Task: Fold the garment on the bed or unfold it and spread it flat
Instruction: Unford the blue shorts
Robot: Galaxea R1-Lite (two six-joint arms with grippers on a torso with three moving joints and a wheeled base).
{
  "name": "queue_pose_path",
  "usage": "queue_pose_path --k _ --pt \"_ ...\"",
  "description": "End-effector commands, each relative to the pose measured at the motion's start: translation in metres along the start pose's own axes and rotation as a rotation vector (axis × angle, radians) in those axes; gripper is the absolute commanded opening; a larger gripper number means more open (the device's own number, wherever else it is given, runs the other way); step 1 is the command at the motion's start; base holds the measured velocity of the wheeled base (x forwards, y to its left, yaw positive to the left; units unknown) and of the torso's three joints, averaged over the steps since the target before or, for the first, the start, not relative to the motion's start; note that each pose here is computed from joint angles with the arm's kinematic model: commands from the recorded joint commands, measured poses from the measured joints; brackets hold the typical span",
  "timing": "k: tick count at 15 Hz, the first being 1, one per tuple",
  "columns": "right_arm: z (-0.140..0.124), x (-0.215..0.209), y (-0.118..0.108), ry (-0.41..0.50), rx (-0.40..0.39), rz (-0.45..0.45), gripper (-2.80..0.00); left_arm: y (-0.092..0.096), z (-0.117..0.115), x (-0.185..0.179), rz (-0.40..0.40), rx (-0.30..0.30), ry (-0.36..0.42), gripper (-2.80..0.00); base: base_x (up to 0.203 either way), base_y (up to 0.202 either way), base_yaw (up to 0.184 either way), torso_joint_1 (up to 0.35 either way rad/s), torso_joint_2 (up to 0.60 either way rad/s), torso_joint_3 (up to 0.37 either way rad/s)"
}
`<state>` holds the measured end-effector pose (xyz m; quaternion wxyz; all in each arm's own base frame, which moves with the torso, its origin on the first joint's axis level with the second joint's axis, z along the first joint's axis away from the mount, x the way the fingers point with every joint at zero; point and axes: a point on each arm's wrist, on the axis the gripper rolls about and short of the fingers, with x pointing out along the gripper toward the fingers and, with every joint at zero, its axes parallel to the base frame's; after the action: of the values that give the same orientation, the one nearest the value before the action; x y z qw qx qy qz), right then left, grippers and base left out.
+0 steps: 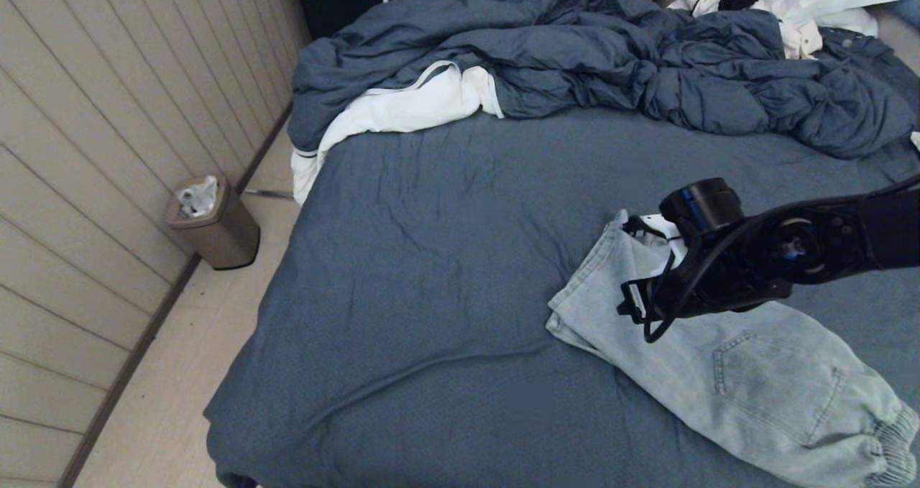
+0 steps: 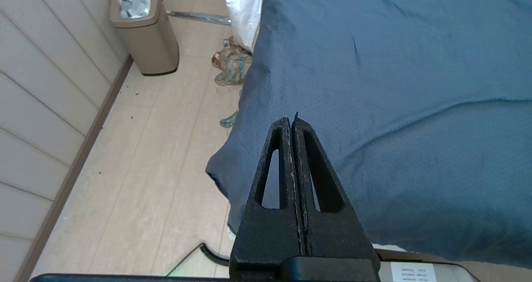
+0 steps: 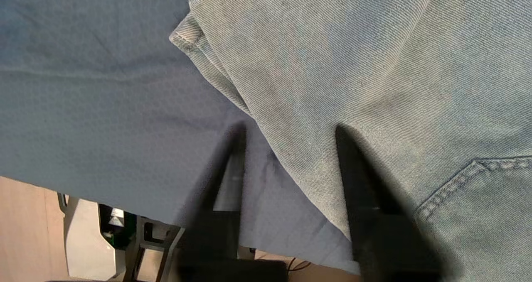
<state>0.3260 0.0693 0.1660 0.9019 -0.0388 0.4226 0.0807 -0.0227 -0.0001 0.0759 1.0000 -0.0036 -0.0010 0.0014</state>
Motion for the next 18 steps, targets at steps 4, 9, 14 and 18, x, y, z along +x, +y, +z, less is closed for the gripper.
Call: queue_pose_path --k 4,9,14,18 --pt "0.003 -0.004 -0.004 -0.018 0.011 -0.046 -2.8 0.0 0.01 -0.003 0.01 -0.01 -0.025 -2.8 0.0 0.0 0.0 0.0 0.0 0.0" --pt "0.01 -0.016 -0.005 -0.063 0.022 -0.042 -2.8 -0.002 0.069 0.002 -0.041 -0.03 0.105 -2.8 0.0 0.0 0.0 0.0 0.0 0.0" --pt "0.024 -0.027 -0.01 -0.125 0.07 -0.046 -2.8 -0.013 0.139 0.11 -0.208 -0.219 0.448 -2.8 0.0 0.0 0.0 0.0 0.0 0.0" --pt "0.032 -0.021 -0.009 -0.133 0.094 -0.042 -2.8 -0.103 0.136 0.197 -0.48 -0.291 0.72 -2.8 0.0 0.0 0.0 0.0 0.0 0.0"
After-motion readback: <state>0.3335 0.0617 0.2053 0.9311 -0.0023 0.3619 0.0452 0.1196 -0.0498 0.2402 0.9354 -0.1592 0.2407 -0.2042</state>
